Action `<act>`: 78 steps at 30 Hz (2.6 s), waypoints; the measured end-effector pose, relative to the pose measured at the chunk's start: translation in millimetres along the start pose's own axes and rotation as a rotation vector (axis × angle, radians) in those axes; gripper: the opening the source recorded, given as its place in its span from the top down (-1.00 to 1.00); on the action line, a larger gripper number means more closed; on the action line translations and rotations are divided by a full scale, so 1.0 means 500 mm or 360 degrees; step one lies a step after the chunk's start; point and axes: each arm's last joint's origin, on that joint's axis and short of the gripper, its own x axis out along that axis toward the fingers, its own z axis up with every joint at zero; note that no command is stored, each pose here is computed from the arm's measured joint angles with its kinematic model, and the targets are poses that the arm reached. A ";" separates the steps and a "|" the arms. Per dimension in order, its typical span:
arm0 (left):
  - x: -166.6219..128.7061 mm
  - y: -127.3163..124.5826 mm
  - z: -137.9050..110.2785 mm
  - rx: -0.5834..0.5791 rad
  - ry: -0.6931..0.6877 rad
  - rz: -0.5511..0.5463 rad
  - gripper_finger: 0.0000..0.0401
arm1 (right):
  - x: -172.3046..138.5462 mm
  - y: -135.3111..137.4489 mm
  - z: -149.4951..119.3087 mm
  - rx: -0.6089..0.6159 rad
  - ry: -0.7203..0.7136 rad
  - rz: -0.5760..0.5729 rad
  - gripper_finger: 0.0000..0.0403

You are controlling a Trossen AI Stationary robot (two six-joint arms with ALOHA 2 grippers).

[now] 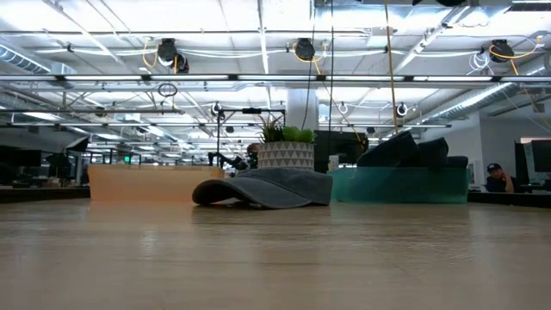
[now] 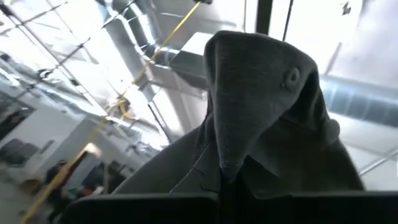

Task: Pick & Place hat
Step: Put the middle right gray cap into the orange bin

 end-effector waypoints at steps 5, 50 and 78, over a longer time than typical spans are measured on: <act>0.010 0.000 -0.037 -0.0103 -0.0024 -0.0059 0.98 | 0.018 -0.008 -0.004 -0.0039 0.0008 0.0015 -0.89; 0.014 0.000 -0.102 -0.0261 0.0337 -0.0244 0.68 | 0.148 0.023 0.019 -0.0057 -0.0154 0.0103 0.98; -0.013 0.074 -0.033 -0.0028 0.1008 -0.0689 -0.44 | -0.017 -0.063 0.192 0.0373 0.0332 0.0221 1.00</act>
